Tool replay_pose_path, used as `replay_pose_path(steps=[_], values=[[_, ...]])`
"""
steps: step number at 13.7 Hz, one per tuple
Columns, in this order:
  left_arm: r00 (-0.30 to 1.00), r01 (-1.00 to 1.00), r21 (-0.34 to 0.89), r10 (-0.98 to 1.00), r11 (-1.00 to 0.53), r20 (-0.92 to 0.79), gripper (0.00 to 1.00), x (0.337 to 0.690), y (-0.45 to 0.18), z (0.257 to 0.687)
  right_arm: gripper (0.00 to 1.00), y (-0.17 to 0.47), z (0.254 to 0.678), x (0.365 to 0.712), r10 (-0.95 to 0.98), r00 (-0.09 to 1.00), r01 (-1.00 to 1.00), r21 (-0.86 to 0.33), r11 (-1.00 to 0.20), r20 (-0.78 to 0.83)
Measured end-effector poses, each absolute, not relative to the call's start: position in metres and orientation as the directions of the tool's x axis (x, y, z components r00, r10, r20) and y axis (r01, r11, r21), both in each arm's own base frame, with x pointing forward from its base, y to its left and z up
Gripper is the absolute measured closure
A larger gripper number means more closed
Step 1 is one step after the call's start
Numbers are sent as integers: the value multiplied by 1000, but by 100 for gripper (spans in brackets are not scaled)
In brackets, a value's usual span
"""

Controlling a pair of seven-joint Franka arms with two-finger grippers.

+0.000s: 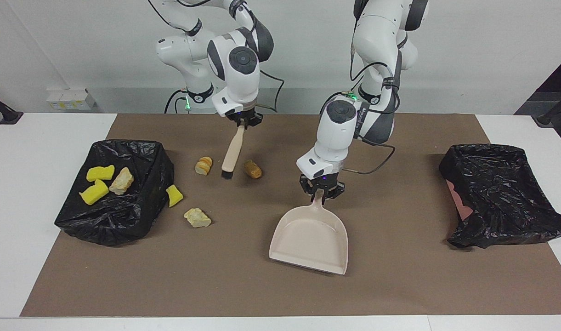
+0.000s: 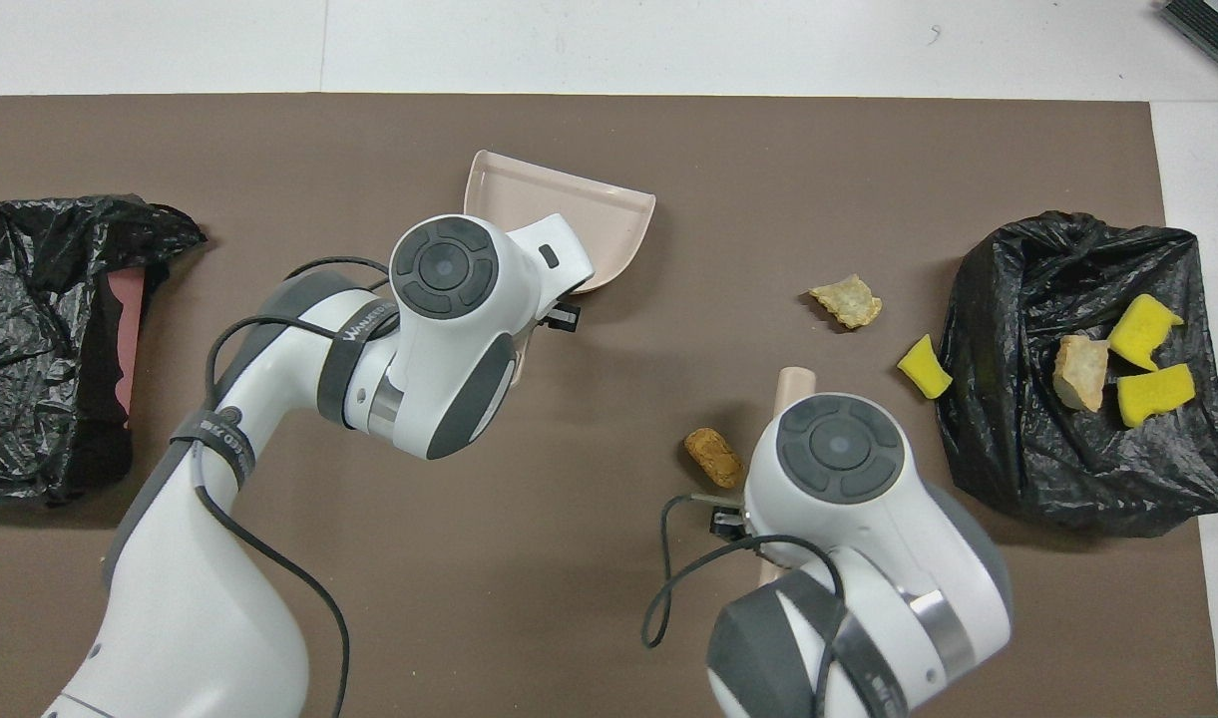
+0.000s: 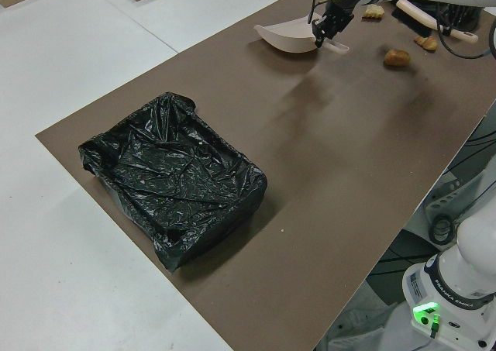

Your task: Sweep and dump trash in bin

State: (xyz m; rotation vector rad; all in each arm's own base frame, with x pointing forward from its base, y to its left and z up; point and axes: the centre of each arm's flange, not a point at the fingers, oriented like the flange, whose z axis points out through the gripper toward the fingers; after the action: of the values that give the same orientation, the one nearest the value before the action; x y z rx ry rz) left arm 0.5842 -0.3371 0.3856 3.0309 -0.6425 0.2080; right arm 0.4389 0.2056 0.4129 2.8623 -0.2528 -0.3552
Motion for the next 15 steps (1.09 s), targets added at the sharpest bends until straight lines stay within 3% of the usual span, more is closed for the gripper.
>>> replay_pose_path(steps=[5, 9, 15], values=[[739, -668, -28, -667, -744, 100, 68, 586, -325, 386, 75, 113, 394, 475, -180, 959, -84, 388, -918, -218], [622, -780, -36, -780, -625, 61, 68, 611, -267, 383, 75, 88, 355, 492, -150, 965, -37, 456, -889, -214], [466, -884, -21, -884, -467, 19, 68, 628, -207, 376, 75, 122, 351, 511, 12, 972, 75, 265, -961, -234]])
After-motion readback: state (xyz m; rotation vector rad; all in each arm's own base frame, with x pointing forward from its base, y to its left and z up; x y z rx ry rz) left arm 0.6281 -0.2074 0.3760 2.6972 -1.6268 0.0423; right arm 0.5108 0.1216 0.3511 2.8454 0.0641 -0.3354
